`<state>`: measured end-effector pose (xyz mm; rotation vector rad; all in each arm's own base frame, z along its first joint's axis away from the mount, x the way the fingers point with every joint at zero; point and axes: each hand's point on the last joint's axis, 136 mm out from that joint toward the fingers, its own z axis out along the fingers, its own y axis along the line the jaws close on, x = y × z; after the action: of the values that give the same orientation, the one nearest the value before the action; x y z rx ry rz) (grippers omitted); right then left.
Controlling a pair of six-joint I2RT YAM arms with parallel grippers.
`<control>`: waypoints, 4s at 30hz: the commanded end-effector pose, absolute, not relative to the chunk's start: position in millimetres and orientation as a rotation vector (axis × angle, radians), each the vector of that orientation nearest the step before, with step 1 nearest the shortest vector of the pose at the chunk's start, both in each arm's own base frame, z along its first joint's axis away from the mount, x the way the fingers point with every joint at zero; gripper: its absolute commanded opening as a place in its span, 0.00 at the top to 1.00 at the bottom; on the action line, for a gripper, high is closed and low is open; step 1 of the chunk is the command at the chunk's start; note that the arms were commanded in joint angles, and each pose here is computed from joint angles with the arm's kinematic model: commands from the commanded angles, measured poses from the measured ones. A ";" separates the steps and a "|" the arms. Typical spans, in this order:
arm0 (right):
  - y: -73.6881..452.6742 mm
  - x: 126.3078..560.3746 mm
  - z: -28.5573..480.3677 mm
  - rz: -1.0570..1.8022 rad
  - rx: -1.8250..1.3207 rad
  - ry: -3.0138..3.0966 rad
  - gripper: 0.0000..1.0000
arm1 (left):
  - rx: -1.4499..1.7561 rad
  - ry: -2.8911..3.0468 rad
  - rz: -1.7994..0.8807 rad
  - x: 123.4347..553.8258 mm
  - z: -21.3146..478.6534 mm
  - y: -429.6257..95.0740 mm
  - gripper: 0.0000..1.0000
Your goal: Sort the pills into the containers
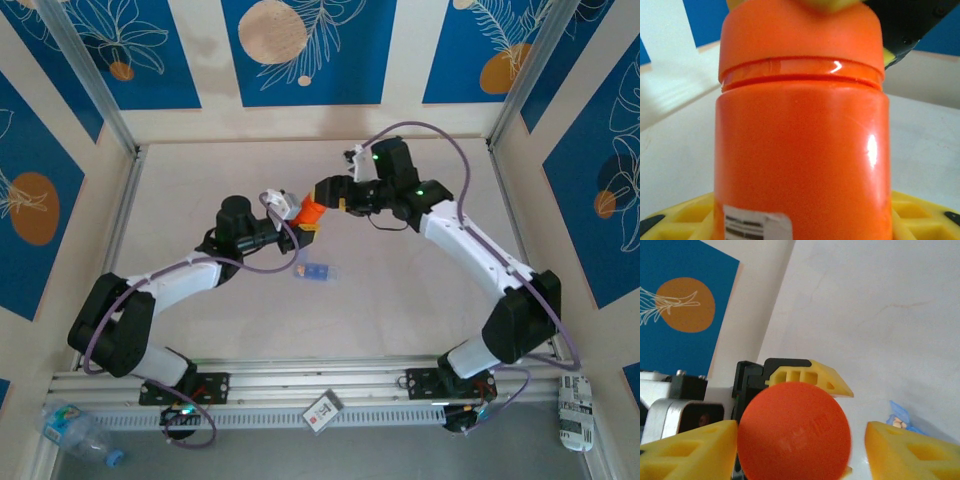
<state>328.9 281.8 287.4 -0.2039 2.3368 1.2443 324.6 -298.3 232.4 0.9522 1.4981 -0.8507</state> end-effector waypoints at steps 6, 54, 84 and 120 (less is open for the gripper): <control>258.5 308.7 327.1 1.128 -0.471 2.181 0.20 | 1.009 1.323 -1.070 314.3 282.7 -303.8 1.00; 237.8 377.9 266.9 0.897 -0.302 2.282 0.72 | 0.979 1.388 -1.119 307.4 258.9 -293.5 0.00; 266.0 312.7 149.7 0.884 -0.399 2.562 0.33 | 0.572 1.545 -0.761 368.3 266.9 -239.2 0.00; 313.3 236.1 95.4 0.581 -0.923 2.719 0.09 | 0.120 1.787 -0.495 408.7 249.8 -130.4 0.00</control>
<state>259.3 316.8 90.0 -0.8414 2.7185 0.5583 408.0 -130.4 234.3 0.1296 1.8194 -0.4573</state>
